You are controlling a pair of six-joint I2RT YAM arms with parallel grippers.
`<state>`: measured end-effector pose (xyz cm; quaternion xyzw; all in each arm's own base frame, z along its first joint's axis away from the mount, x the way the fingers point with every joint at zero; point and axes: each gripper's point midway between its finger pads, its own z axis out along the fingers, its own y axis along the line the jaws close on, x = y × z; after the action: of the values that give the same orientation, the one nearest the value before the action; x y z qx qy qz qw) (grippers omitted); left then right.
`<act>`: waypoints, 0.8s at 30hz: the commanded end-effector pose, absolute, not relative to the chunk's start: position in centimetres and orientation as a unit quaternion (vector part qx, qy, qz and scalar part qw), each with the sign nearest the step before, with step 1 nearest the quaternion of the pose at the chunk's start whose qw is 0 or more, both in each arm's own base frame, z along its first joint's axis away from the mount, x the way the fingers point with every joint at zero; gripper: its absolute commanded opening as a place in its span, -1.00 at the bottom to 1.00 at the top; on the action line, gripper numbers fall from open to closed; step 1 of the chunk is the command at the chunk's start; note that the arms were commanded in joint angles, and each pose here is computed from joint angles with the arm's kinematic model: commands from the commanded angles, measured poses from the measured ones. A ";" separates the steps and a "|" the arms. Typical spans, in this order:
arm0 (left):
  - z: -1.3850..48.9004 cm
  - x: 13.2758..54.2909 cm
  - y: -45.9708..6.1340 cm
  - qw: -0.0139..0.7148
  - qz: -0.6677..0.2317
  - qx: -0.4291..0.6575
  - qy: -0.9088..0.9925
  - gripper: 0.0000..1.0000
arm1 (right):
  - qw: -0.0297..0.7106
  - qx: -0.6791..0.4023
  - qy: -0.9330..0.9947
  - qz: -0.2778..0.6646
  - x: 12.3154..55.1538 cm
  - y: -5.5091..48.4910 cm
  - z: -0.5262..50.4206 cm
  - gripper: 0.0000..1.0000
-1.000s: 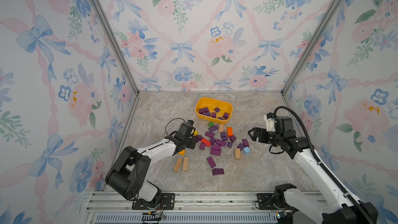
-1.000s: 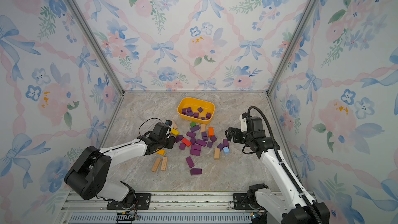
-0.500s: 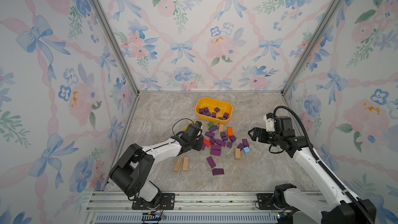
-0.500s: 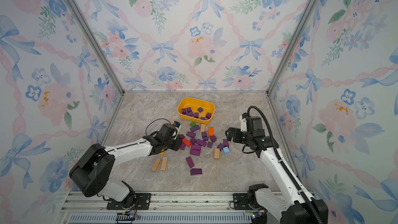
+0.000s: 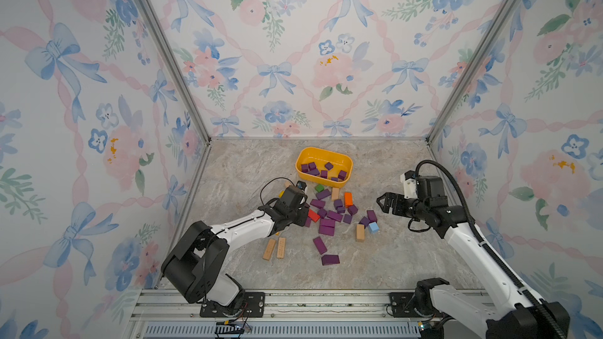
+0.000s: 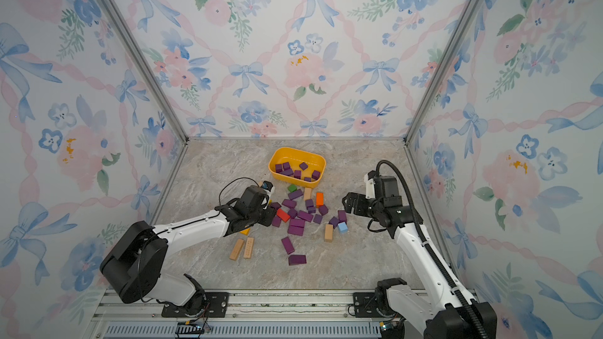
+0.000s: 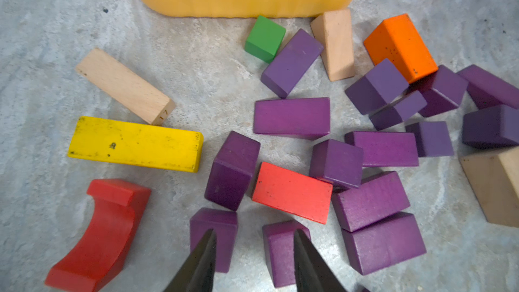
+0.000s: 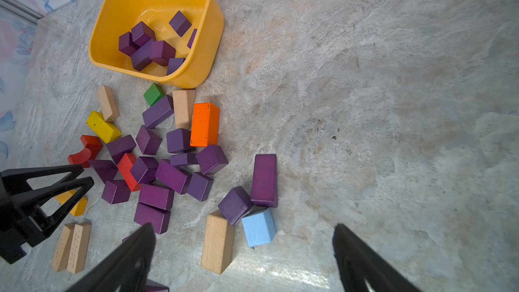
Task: Pick purple bricks into the storage bin
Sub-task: Adjust the building block at the center of the board, then pick up the building block from the center of the board.
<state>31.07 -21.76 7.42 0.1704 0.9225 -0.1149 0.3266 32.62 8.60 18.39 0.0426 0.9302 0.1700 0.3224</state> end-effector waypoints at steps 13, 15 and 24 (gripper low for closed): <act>5.8 31.7 -19.4 0.309 -0.090 0.134 0.937 -0.07 | 0.349 0.030 0.918 0.185 31.9 8.5 20.2 0.94; 5.4 31.7 -19.4 0.304 -0.090 0.138 0.938 -0.07 | 0.345 0.030 0.920 0.182 31.9 8.4 20.0 0.94; 4.0 31.7 -19.0 0.288 -0.076 0.140 0.944 -0.06 | 0.335 0.046 0.925 0.176 31.7 7.7 19.1 0.94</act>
<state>31.93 -19.76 5.18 0.1367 0.9386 -0.0913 0.3034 31.92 8.19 20.40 0.0415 0.9171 0.1822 0.3521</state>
